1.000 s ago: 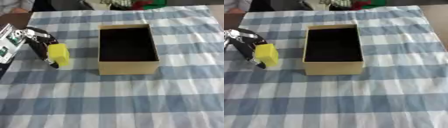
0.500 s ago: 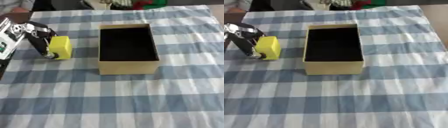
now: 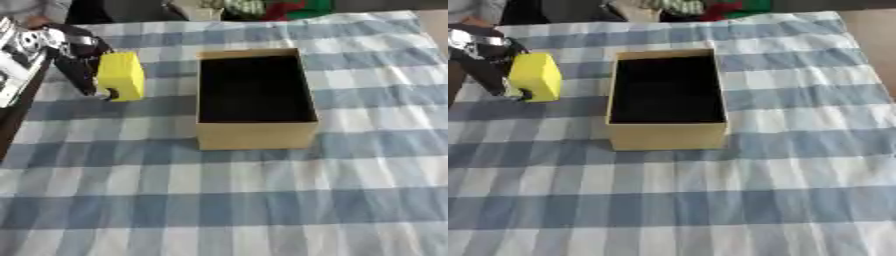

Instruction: Pick up objects on the table and place them in the box.

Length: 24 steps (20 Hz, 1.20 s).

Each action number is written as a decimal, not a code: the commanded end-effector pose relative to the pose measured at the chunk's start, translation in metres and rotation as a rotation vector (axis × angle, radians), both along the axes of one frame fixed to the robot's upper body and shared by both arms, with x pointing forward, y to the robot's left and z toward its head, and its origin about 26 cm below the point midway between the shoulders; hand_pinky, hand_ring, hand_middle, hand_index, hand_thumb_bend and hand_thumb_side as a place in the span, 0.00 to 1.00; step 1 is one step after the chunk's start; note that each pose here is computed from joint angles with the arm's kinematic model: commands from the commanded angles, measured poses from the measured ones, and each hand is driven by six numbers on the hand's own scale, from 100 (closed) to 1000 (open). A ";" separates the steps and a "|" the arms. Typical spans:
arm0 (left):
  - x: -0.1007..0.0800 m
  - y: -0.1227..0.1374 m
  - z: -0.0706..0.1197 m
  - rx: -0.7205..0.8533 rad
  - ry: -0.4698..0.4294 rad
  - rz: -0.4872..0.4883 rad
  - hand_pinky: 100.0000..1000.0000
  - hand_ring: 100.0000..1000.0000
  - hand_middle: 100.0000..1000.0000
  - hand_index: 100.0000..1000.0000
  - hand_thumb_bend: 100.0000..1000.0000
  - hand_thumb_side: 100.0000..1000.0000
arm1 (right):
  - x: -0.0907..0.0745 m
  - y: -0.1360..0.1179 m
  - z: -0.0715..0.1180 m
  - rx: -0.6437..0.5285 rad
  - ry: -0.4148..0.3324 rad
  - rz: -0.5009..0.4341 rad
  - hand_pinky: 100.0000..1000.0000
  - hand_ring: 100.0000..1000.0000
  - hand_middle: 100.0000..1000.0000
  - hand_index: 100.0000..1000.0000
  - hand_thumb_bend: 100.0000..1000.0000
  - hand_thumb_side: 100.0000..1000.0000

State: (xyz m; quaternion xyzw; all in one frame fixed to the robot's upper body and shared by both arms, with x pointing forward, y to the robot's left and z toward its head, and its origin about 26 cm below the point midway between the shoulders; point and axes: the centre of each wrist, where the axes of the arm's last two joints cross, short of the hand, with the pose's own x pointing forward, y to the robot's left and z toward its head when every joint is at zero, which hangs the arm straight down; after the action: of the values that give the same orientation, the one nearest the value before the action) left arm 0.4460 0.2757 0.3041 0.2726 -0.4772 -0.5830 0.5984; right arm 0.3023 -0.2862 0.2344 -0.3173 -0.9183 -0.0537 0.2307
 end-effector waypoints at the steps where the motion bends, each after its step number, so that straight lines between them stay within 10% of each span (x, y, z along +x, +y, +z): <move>1: -0.010 -0.008 0.034 -0.026 -0.099 -0.024 0.76 0.60 0.40 0.49 0.20 0.00 | -0.003 -0.003 0.008 -0.011 -0.029 -0.008 0.82 0.75 0.71 0.79 0.00 0.62; 11: -0.018 -0.090 0.071 -0.069 -0.203 -0.242 0.76 0.61 0.42 0.52 0.13 0.00 | -0.002 -0.001 0.011 -0.007 -0.044 0.002 0.82 0.75 0.71 0.79 0.00 0.61; 24: -0.012 -0.167 0.038 -0.098 -0.129 -0.365 0.75 0.64 0.47 0.59 0.14 0.00 | -0.001 -0.001 0.017 0.007 -0.078 0.009 0.81 0.75 0.71 0.79 0.00 0.61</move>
State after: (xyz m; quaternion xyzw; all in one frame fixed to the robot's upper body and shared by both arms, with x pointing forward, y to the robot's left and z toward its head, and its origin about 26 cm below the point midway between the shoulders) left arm 0.4365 0.1141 0.3316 0.1817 -0.5788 -0.6404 0.4711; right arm 0.3037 -0.2860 0.2432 -0.3137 -0.9232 -0.0658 0.2120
